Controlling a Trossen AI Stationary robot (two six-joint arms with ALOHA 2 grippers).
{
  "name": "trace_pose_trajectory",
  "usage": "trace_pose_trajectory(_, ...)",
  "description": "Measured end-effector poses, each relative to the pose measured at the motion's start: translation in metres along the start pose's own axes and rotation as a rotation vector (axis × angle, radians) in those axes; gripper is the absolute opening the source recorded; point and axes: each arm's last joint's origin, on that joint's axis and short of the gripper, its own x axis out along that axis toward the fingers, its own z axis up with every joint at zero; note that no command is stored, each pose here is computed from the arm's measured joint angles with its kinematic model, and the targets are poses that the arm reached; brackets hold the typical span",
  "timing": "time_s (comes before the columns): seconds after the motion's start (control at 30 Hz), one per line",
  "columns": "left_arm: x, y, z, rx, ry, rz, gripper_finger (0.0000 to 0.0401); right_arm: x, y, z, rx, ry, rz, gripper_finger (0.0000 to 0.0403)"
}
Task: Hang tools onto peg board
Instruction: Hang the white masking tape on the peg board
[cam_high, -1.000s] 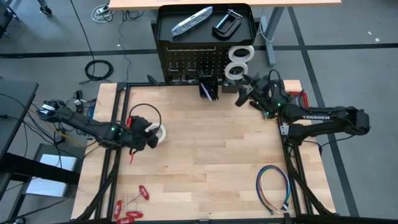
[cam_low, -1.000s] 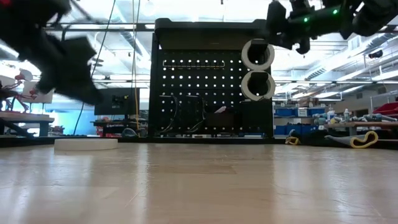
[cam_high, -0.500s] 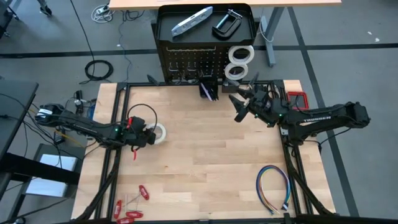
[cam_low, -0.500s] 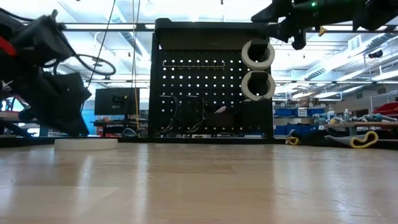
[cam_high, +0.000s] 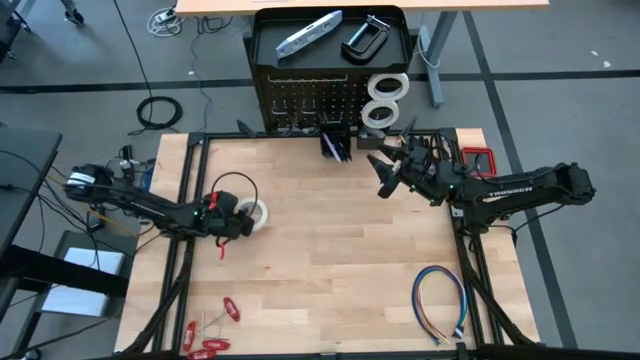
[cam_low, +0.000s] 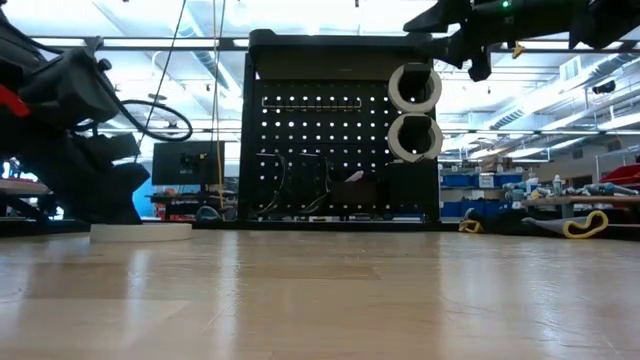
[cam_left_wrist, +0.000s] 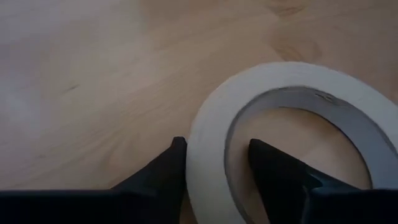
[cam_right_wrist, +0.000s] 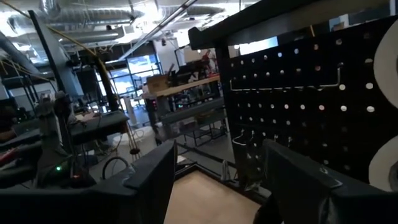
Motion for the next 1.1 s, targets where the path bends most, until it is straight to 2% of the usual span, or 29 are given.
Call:
trace_pose_trajectory(0.1,0.003,-0.001,-0.001,0.014,-0.007,0.015,0.0147,-0.001,0.003,0.000,-0.004,0.004,0.044,0.0244)
trace_pose_trajectory(0.2,0.004,-0.003,-0.001,0.046,-0.024,0.012,0.0105,-0.003,0.014,-0.002,-0.038,0.010,0.213,0.0244)
trace_pose_trajectory(0.3,0.004,-0.008,0.002,0.096,-0.062,0.006,0.0087,-0.002,0.026,-0.016,-0.054,0.067,0.277,0.0244)
trace_pose_trajectory(0.43,-0.001,-0.022,0.018,0.182,-0.194,0.020,0.0082,0.004,0.040,-0.049,-0.007,0.160,0.270,0.0244)
trace_pose_trajectory(0.6,-0.014,-0.050,0.051,0.226,-0.440,0.023,0.0082,0.015,0.052,-0.101,0.106,0.235,0.253,0.0244)
trace_pose_trajectory(0.73,-0.032,-0.070,0.080,0.257,-0.602,-0.019,0.0081,0.024,0.054,-0.134,0.196,0.250,0.218,0.0244)
trace_pose_trajectory(0.9,-0.055,-0.084,0.100,0.278,-0.746,-0.060,0.0080,0.052,0.072,-0.151,0.247,0.168,0.229,0.0244)
trace_pose_trajectory(1.1,-0.067,-0.091,0.105,0.282,-0.790,-0.077,0.0081,0.094,0.105,-0.157,0.253,0.090,0.255,0.0244)
